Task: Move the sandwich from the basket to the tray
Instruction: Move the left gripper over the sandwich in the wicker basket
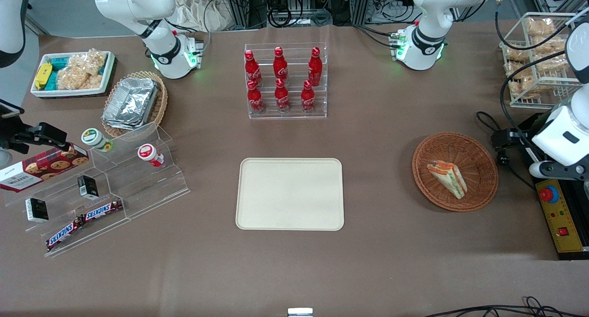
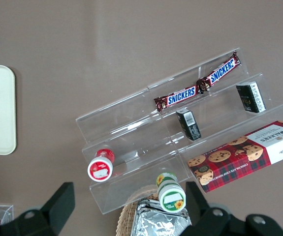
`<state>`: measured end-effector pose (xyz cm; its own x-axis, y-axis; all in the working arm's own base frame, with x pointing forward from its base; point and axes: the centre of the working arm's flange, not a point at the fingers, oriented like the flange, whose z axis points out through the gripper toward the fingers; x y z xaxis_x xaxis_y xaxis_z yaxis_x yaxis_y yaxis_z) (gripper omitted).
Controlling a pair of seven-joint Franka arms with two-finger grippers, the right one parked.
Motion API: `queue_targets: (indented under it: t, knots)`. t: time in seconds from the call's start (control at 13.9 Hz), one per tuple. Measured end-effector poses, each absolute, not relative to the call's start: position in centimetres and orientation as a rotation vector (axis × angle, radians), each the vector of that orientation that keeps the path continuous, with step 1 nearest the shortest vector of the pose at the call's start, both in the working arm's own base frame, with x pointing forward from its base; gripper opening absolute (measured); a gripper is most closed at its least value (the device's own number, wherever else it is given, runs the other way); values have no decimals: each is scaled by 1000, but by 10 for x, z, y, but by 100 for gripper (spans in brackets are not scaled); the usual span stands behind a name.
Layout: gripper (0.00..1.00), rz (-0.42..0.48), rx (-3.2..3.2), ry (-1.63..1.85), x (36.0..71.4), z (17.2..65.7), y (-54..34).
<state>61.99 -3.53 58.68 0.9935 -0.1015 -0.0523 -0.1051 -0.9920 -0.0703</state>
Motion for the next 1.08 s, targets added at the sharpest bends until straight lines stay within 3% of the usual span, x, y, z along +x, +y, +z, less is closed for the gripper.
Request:
queue_targets:
  t: [0.65,1.08]
  knots:
    - [100,90,-3064,179,621,581,-43]
    - [99,306,-2999,232,622,503,-54]
